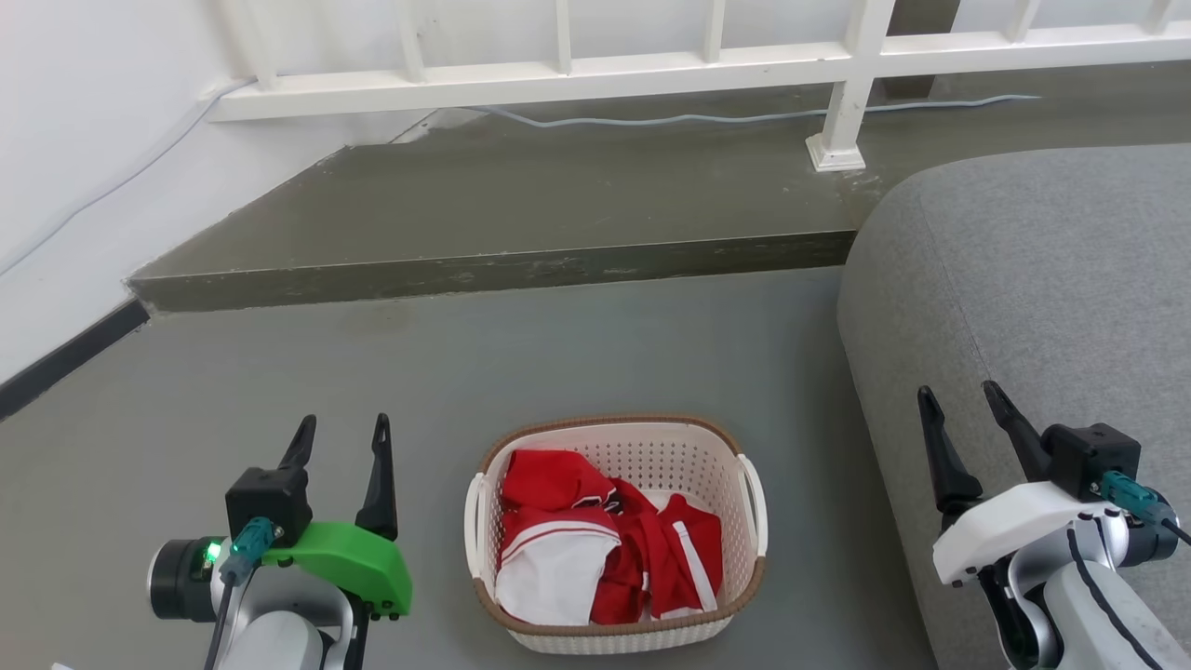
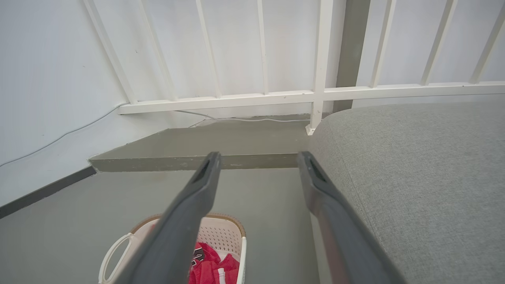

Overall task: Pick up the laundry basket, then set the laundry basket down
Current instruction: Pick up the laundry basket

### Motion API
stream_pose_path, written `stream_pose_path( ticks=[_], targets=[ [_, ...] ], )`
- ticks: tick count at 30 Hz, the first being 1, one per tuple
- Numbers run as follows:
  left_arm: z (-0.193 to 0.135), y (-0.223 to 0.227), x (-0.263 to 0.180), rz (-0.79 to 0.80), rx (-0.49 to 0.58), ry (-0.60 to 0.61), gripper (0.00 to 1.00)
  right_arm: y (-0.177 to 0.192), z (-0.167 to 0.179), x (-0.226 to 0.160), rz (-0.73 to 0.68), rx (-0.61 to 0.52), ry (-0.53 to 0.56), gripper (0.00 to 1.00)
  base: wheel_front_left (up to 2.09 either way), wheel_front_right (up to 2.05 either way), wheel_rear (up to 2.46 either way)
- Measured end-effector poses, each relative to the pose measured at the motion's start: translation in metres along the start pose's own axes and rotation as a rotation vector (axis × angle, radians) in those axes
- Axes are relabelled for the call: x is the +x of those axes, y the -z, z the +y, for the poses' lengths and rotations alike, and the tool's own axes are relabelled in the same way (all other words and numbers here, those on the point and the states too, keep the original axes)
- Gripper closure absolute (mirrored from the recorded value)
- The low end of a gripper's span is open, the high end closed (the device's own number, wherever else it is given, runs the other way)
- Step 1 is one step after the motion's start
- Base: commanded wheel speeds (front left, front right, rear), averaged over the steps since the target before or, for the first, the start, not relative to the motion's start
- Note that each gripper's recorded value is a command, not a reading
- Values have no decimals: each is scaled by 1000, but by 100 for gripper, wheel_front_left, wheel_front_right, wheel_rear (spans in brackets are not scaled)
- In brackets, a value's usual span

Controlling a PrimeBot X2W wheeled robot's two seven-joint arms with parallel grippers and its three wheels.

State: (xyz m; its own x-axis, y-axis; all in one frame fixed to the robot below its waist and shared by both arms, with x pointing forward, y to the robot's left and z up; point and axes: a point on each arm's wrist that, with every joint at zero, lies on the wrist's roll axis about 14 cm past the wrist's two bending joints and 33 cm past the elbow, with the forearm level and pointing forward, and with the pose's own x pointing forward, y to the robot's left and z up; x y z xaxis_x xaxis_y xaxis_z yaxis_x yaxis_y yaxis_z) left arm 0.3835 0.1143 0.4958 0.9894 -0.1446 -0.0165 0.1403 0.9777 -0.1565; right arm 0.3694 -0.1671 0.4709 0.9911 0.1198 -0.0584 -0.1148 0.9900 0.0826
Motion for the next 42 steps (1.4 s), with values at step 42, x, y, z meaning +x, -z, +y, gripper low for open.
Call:
stream_pose_path(
  ticks=[42],
  targets=[
    [7,58,91,113,-21,8,0,64,-5,100,137,34,-35,0,0,0,0]
  ],
)
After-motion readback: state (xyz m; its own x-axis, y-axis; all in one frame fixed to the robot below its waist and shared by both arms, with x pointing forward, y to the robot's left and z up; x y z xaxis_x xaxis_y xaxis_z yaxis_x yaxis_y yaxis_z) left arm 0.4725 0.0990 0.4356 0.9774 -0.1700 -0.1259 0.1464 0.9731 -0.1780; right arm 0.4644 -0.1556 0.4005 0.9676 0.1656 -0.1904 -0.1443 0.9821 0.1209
